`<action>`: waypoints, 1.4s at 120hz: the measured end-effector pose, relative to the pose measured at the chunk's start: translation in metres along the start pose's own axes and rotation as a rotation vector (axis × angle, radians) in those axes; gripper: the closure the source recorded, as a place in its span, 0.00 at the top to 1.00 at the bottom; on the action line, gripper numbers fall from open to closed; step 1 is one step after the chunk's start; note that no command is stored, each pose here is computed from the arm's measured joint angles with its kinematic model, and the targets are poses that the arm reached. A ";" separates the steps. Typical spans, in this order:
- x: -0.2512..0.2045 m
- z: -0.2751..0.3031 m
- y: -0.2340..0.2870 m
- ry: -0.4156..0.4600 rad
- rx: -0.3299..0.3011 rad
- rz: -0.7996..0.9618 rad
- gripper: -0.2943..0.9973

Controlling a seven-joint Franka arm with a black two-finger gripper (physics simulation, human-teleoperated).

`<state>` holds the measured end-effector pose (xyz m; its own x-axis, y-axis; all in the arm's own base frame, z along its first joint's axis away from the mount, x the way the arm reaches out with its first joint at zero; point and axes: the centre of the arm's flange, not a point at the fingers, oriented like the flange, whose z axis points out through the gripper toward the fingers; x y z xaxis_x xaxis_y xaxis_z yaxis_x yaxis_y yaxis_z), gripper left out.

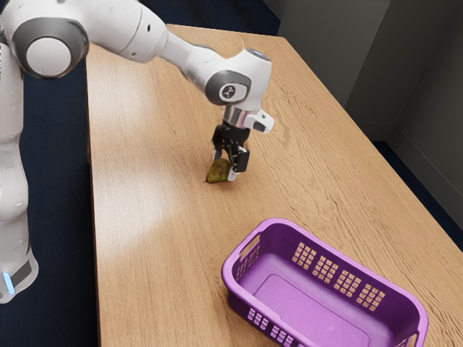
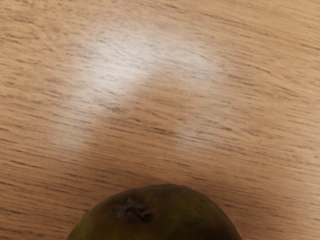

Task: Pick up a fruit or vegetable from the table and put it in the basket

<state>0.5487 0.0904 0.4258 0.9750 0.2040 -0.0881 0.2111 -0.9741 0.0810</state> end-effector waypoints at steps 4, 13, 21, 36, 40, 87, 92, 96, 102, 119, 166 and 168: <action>0.001 0.003 0.000 0.000 -0.002 0.003 0.77; 0.003 0.007 0.002 -0.001 -0.006 0.012 0.77; 0.005 0.010 0.003 -0.002 -0.007 0.018 0.76; 0.007 0.015 0.001 -0.007 -0.016 0.021 0.66; 0.007 0.016 0.001 -0.008 -0.017 0.021 0.62; 0.009 -0.020 0.004 0.034 -0.015 0.040 0.49; 0.008 -0.033 0.007 0.047 -0.015 0.046 0.50; 0.008 -0.045 0.011 0.059 -0.017 0.053 0.50; 0.010 -0.067 0.022 0.084 -0.019 0.071 0.51; 0.006 -0.115 0.089 0.128 -0.026 0.184 0.50; -0.081 -0.132 0.340 0.111 -0.094 0.610 0.48; -0.079 -0.132 0.339 0.111 -0.097 0.606 0.49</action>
<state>0.5521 -0.2434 0.5913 0.9236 -0.3686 0.1052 -0.3820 -0.9075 0.1745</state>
